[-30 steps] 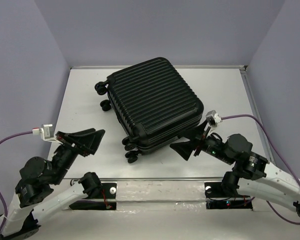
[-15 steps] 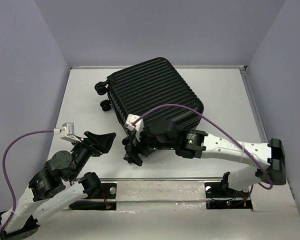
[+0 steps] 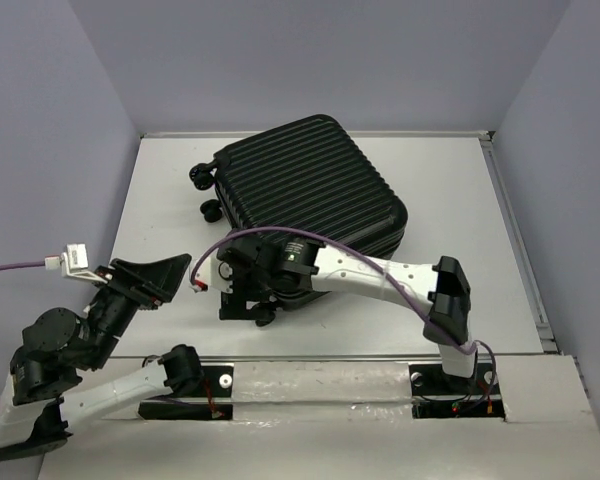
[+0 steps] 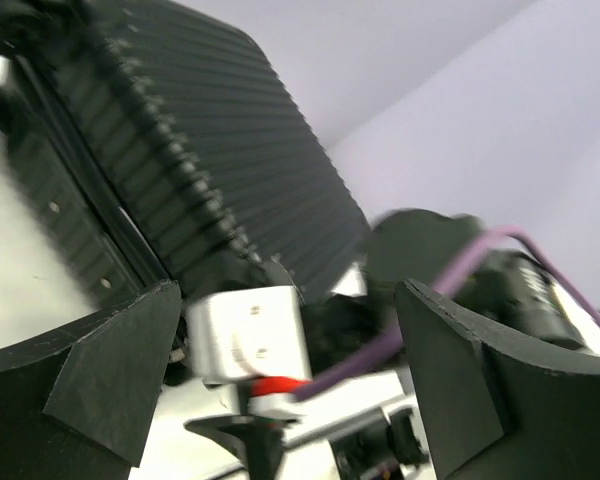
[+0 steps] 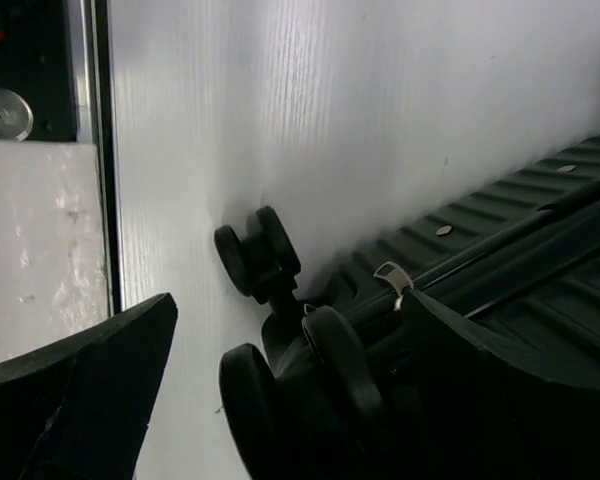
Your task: Pack the luggage
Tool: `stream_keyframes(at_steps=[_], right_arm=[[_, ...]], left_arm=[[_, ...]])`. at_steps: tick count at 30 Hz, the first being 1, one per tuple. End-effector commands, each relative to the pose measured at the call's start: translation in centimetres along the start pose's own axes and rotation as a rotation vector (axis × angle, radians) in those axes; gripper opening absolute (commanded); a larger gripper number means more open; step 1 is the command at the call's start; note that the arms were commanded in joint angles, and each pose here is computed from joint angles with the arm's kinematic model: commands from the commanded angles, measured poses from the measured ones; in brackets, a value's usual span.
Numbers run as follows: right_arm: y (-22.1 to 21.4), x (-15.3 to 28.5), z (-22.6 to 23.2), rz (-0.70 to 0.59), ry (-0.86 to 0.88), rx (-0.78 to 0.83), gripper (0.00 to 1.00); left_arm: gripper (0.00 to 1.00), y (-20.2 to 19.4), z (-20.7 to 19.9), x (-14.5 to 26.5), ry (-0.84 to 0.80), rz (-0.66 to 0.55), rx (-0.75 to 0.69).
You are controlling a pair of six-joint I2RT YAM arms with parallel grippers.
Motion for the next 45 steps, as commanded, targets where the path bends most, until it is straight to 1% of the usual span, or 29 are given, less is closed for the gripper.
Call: stream_keyframes(at_steps=[1,2,5,10,13,16,17,18,19,22,23,25,26,28,29,30,31,32,33,34,35,36,37,38,39,40,43,44,45], right_arm=[[-1.6,0.7,-0.5,0.113,0.035,0.091,1.0],[-2.3,0.0,-0.3,0.146,0.053,0.105,1.0],[-3.4,-0.2,-1.5,0.209,0.003,0.13,1.0],[-5.7,0.2,-2.3,0.286,-0.038,0.117,0.98],[-6.9,1.1,-3.4,0.321,-0.088,0.112,0.91],[-6.7,1.7,-4.7,0.305,-0.152,0.11,0.55],[-7.1,2.3,-5.7,0.296,-0.17,0.09,0.4],[-7.0,2.3,-6.3,0.28,-0.187,0.081,0.14],[-7.4,2.5,-7.2,0.277,-0.203,0.074,0.07],[-8.5,2.6,-9.4,0.29,-0.293,0.057,0.07],[-8.4,3.1,-11.2,0.257,-0.361,0.035,0.07],[-9.7,3.1,-12.1,0.243,-0.423,-0.008,0.07],[-8.5,4.4,-14.0,0.165,-0.522,-0.035,0.07],[-10.4,5.2,-15.2,0.154,-0.611,-0.117,0.07],[-9.4,7.3,-16.6,0.067,-0.701,-0.159,0.07],[-11.1,7.3,-16.5,0.065,-0.72,-0.206,0.07],[-11.3,8.0,-16.6,0.024,-0.757,-0.24,0.07],[-10.1,8.9,-17.3,-0.084,-0.832,-0.296,0.07],[-10.1,9.5,-17.1,-0.12,-0.86,-0.328,0.07],[-9.6,11.2,-17.0,-0.184,-0.901,-0.355,0.07],[-10.5,10.5,-16.0,-0.198,-0.9,-0.421,0.07],[-10.0,11.9,-16.0,-0.256,-0.93,-0.457,0.07],[-10.4,11.2,-15.6,-0.265,-0.925,-0.484,0.07],[-9.9,12.3,-15.3,-0.33,-0.935,-0.54,0.07],[-10.4,12.0,-14.7,-0.354,-0.936,-0.564,0.07],[-9.9,13.3,-14.3,-0.42,-0.943,-0.603,0.07],[-9.9,14.2,-13.2,-0.52,-0.953,-0.65,0.07],[-9.6,14.6,-12.9,-0.576,-0.94,-0.709,0.07],[-9.1,15.9,-12.7,-0.634,-0.951,-0.729,0.07]], left_arm=[[0.99,1.0,0.8,0.4,-0.01,-0.012,0.092],[0.99,1.6,1.2,0.7,-0.02,-0.021,0.139],[0.99,1.2,1.3,0.9,-0.065,0.025,0.179],[0.99,0.2,0.1,0.0,-0.063,0.054,0.093],[0.99,-0.9,-1.1,-0.9,-0.064,0.069,0.04],[0.99,-1.9,-1.2,-1.4,-0.067,0.075,0.019],[0.99,-2.6,-1.0,-1.7,-0.06,0.081,0.012],[0.99,-3.0,-1.0,-1.8,-0.056,0.085,0.009],[0.99,-3.8,-0.8,-2.1,-0.053,0.096,0.004],[0.99,-5.4,-0.4,-2.7,-0.045,0.107,-0.006],[0.99,-5.9,-0.4,-2.9,-0.038,0.113,-0.008],[0.99,-6.9,-0.3,-3.4,-0.034,0.122,-0.018],[0.99,-7.6,-0.2,-3.7,-0.021,0.126,-0.035],[0.99,-9.1,0.3,-4.4,0.005,0.135,-0.065],[0.99,-9.6,0.4,-4.7,0.011,0.139,-0.072],[0.99,-10.1,0.3,-4.9,0.013,0.14,-0.068],[0.99,-10.9,0.9,-5.2,0.03,0.144,-0.081],[0.99,-11.9,1.5,-5.6,0.054,0.147,-0.101],[0.99,-12.4,1.8,-5.8,0.066,0.148,-0.103],[0.99,-13.0,2.2,-6.0,0.076,0.149,-0.1],[0.99,-14.2,2.9,-6.3,0.079,0.159,-0.093],[0.99,-14.9,3.2,-6.4,0.077,0.165,-0.088],[0.99,-15.6,3.6,-6.6,0.077,0.172,-0.087],[0.99,-17.0,4.3,-6.8,0.079,0.188,-0.088],[0.99,-17.7,4.8,-7.0,0.08,0.198,-0.1],[0.99,-19.1,5.5,-7.3,0.087,0.216,-0.115],[0.99,-21.0,6.2,-7.9,0.093,0.232,-0.156],[0.99,-21.9,6.3,-8.5,0.096,0.231,-0.169],[0.99,-22.2,6.2,-8.8,0.089,0.229,-0.203]])
Point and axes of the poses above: each gripper's point midway between its finger pads, its own x axis back along the fingers, its own z axis along the line the jaws close on, y = z × x, the point moved 2 cm from there along x, back along the fingers, and after that the axes turned 12 degrees about x, right-handed, at the moved point
